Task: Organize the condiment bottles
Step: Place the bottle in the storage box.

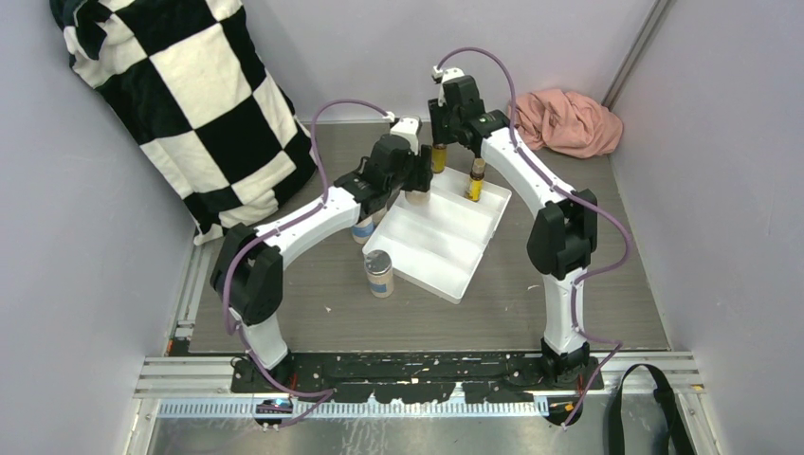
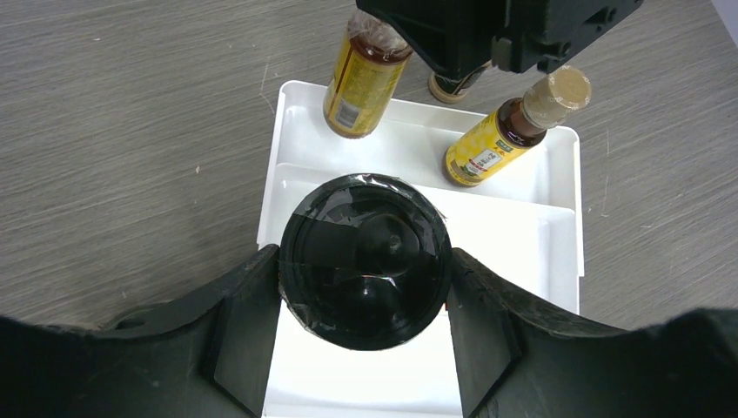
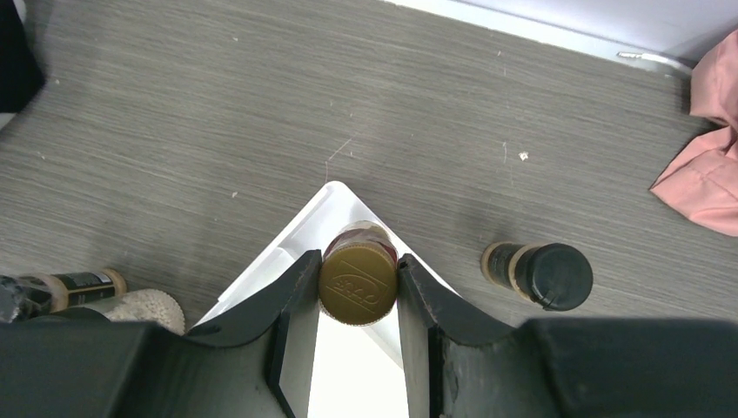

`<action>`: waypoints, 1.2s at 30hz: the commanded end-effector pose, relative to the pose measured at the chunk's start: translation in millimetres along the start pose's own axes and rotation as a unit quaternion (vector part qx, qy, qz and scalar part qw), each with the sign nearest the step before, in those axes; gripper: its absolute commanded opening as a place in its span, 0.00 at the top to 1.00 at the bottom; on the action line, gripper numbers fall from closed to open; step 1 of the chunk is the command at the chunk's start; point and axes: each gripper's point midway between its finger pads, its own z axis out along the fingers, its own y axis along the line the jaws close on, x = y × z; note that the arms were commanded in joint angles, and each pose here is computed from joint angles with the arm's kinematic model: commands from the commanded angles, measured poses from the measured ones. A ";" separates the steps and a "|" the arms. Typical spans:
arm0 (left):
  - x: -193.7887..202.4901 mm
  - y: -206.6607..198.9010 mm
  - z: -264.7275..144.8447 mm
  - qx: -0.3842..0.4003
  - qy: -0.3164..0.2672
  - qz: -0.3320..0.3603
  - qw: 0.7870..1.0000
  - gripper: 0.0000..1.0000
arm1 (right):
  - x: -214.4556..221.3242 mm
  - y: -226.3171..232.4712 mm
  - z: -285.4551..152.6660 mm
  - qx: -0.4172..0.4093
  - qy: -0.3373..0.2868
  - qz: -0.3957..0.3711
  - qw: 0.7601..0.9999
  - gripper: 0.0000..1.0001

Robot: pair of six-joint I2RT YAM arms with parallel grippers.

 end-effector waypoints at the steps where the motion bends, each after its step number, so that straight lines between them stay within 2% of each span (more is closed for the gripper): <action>1: -34.0 -13.1 2.3 0.022 -0.071 -0.020 0.997 1.00 | -35.0 7.0 -6.3 -0.013 -0.061 0.000 0.998 0.99; 36: 8.8 -2.4 38.5 0.007 -0.060 -0.013 0.998 1.00 | -0.6 9.2 25.7 -0.023 -0.031 -0.002 0.999 0.99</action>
